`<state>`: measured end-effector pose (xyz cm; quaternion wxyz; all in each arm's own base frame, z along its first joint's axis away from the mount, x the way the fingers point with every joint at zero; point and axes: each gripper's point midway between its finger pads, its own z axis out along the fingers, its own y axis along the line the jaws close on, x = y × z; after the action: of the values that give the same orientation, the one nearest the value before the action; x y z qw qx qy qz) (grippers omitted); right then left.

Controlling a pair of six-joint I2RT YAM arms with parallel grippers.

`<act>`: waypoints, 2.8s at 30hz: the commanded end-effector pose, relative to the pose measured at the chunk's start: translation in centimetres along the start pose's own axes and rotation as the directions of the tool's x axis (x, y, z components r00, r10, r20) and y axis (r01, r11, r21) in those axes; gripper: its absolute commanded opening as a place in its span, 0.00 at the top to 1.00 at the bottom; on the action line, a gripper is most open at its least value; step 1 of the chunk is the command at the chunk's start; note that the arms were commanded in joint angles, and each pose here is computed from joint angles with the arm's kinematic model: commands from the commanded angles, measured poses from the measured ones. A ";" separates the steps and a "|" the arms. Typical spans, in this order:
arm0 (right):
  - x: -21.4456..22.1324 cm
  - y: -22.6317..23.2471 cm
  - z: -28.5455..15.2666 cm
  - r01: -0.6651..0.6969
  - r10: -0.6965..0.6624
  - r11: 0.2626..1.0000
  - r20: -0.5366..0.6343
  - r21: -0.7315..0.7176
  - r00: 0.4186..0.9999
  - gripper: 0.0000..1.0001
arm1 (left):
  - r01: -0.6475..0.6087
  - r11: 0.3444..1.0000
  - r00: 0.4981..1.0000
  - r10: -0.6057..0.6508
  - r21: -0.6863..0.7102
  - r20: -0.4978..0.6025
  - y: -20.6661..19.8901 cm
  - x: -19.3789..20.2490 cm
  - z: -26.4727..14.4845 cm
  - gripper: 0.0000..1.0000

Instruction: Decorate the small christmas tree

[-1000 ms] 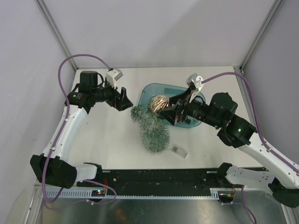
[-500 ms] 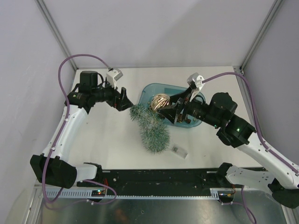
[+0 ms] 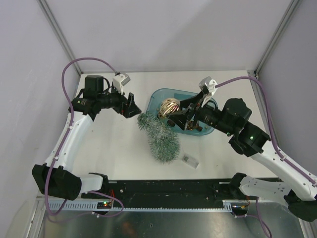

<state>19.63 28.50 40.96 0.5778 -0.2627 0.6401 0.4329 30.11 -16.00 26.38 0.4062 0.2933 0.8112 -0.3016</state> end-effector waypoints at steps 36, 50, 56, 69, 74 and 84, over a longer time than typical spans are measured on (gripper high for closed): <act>1.4 -0.8 -1.4 -0.057 0.057 0.997 0.008 0.046 0.998 0.10 | 0.006 1.000 0.999 -0.007 0.022 0.038 -0.9 -1.2 -0.8 0.00; 1.5 -1.1 -1.9 -0.058 0.057 0.996 0.009 0.063 0.998 0.08 | 0.007 1.000 0.999 -0.008 0.025 0.038 -1.0 -1.2 -0.8 0.00; 1.0 -1.1 -2.0 -0.052 0.050 0.997 0.028 0.060 0.998 0.08 | 0.005 1.000 0.999 -0.006 0.023 0.036 -1.0 -1.0 -0.8 0.00; -0.8 -3.2 -3.5 -0.036 0.026 0.992 0.082 0.118 0.996 0.06 | 0.001 1.000 1.000 -0.002 0.007 0.028 -0.7 -0.6 -0.8 0.00; -1.0 -5.9 -4.4 -0.036 0.020 0.978 0.083 0.203 0.996 0.06 | -0.007 1.000 1.000 0.007 -0.018 0.018 -0.1 -0.2 -0.7 0.00; 4.3 -20.0 -4.6 -0.157 0.170 0.817 0.029 0.555 0.985 0.13 | -0.001 0.989 1.000 -0.001 -0.149 -0.014 3.6 1.1 -1.1 0.00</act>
<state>29.35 17.22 36.06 0.6130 -0.0878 0.7243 0.3031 30.84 -14.28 24.74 0.4021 0.2727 0.8327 -0.2657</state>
